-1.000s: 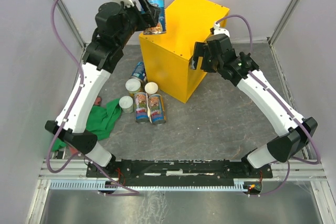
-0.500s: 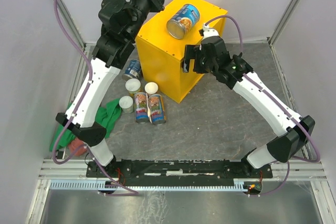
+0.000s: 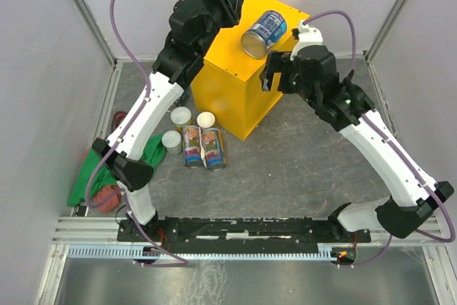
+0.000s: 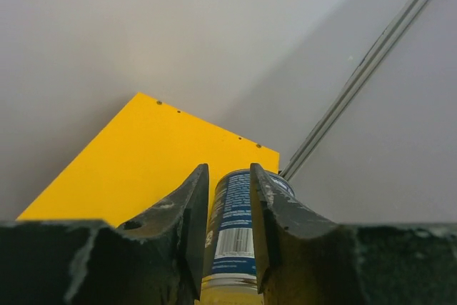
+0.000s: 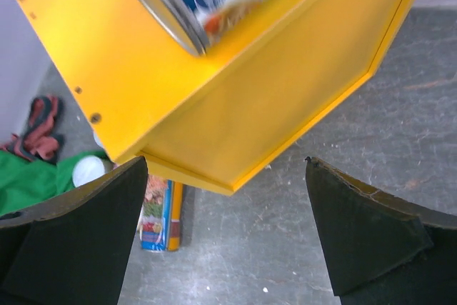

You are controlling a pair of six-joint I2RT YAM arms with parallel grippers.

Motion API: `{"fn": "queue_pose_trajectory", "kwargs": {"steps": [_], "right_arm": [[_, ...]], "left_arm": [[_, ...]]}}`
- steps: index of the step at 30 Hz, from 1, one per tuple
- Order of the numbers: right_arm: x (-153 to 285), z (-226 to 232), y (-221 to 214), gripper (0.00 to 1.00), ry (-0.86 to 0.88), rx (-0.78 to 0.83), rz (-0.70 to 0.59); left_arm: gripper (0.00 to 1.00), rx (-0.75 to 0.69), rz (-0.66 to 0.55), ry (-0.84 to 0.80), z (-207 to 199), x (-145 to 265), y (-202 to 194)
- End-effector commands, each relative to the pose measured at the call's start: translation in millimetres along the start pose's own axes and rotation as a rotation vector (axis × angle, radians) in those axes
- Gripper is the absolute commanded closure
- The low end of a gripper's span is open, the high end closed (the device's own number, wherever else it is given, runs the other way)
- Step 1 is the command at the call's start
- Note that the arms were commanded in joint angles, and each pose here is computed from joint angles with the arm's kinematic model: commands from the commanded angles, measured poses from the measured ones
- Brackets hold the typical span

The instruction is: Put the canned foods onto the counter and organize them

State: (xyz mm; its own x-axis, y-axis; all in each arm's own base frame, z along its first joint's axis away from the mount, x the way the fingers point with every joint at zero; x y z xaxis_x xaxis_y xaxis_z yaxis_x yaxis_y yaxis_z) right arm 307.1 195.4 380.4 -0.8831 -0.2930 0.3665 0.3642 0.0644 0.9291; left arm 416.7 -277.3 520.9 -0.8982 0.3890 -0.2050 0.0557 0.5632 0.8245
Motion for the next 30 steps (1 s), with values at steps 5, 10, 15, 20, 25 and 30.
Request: {"fn": "queue_pose_trajectory", "kwargs": {"steps": [5, 10, 15, 20, 25, 30], "right_arm": [[23, -16, 69, 0.01, -0.043, -0.208, -0.174], [1, -27, 86, 0.01, -0.023, -0.409, -0.172], [-27, -35, 84, 0.01, -0.048, -0.55, -0.111], [-50, -33, 85, 0.01, 0.003, -0.654, -0.091], [-57, -36, 83, 0.01, -0.013, -0.706, -0.078], [-69, -31, 82, 0.01, 0.02, -0.774, -0.062]], "left_arm": [[0.49, 0.021, -0.008, 0.027, 7, -15, -12], [0.41, 0.048, 0.027, 0.039, 16, -29, -33], [0.38, 0.101, 0.08, -0.004, 19, -45, -48], [0.38, 0.121, 0.121, -0.023, 21, -52, -64], [0.39, 0.124, 0.154, -0.054, 19, -53, -72], [0.43, 0.12, 0.178, -0.064, 20, -51, -77]]}}
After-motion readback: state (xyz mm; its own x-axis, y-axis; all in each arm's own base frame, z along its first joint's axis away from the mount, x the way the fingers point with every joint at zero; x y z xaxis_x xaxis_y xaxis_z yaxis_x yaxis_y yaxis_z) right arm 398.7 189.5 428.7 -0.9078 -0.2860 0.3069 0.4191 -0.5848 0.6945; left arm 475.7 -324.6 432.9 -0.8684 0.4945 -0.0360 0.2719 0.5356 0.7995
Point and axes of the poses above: each gripper's point midway between its finger pads, its own x axis back along the fingers, its own z axis along the line the jaws close on, y = z × x, the point moved 4 cm from there along x, back along the fingers, and after that the axes turned 11 degrees about x, right-handed, at the moved point
